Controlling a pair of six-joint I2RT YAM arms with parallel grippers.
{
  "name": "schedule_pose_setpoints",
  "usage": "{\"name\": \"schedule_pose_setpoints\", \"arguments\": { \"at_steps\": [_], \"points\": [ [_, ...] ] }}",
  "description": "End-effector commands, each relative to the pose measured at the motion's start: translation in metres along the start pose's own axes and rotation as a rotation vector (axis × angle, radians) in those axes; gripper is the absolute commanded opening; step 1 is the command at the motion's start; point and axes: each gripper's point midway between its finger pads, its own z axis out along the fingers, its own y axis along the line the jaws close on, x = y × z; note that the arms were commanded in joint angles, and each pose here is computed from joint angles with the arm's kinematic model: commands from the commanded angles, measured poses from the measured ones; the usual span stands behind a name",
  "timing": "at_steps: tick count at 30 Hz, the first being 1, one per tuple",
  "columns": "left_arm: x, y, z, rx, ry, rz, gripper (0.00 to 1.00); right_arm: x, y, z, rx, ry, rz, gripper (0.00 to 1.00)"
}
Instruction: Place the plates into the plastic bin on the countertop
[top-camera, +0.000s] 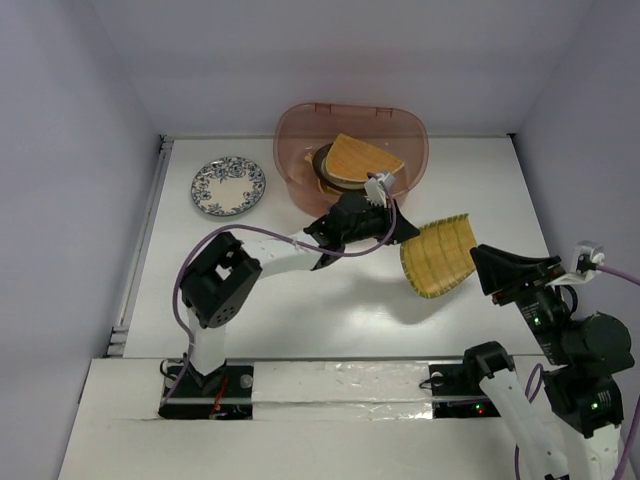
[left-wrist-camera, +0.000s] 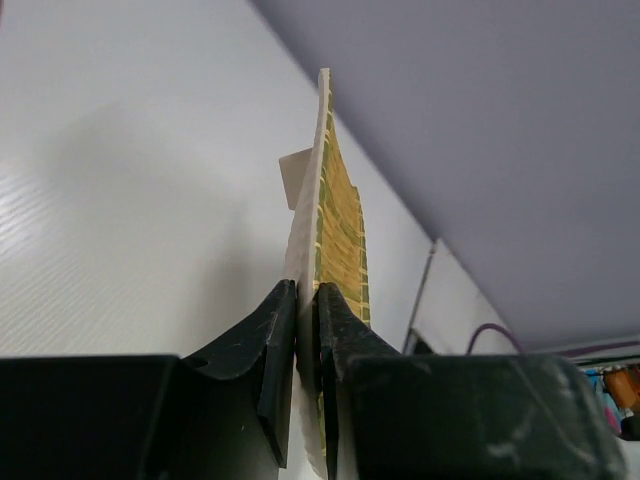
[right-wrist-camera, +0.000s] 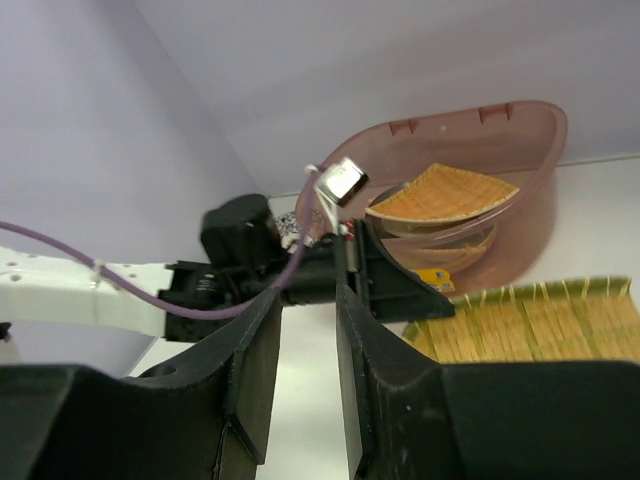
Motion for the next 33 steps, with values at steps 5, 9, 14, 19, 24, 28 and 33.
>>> {"name": "schedule_pose_setpoints", "arguments": {
  "at_steps": [5, 9, 14, 19, 24, 28, 33],
  "points": [
    [-0.088, -0.111, -0.04, 0.287, -0.204, 0.079, 0.0, -0.023, 0.006, -0.003, -0.013, -0.1, 0.002, 0.34],
    [-0.119, -0.125, -0.054, 0.293, -0.271, 0.114, 0.0, -0.026, 0.007, -0.005, -0.012, -0.109, 0.001, 0.34],
    [-0.186, -0.118, -0.082, 0.204, -0.408, 0.154, 0.0, -0.029, 0.009, -0.008, -0.014, -0.115, -0.004, 0.34],
    [-0.254, -0.074, -0.107, 0.093, -0.513, 0.161, 0.0, -0.031, 0.01, -0.009, -0.018, -0.118, -0.011, 0.34],
    [-0.299, -0.016, -0.114, -0.025, -0.548, 0.126, 0.0, -0.026, 0.009, -0.006, -0.02, -0.099, -0.009, 0.34],
    [-0.325, 0.04, -0.099, -0.091, -0.541, 0.073, 0.0, -0.022, 0.009, -0.003, -0.024, -0.087, -0.006, 0.34],
    [-0.321, 0.1, -0.086, -0.167, -0.502, -0.043, 0.0, -0.016, 0.006, 0.002, -0.021, -0.058, -0.006, 0.34]
  ]
}}
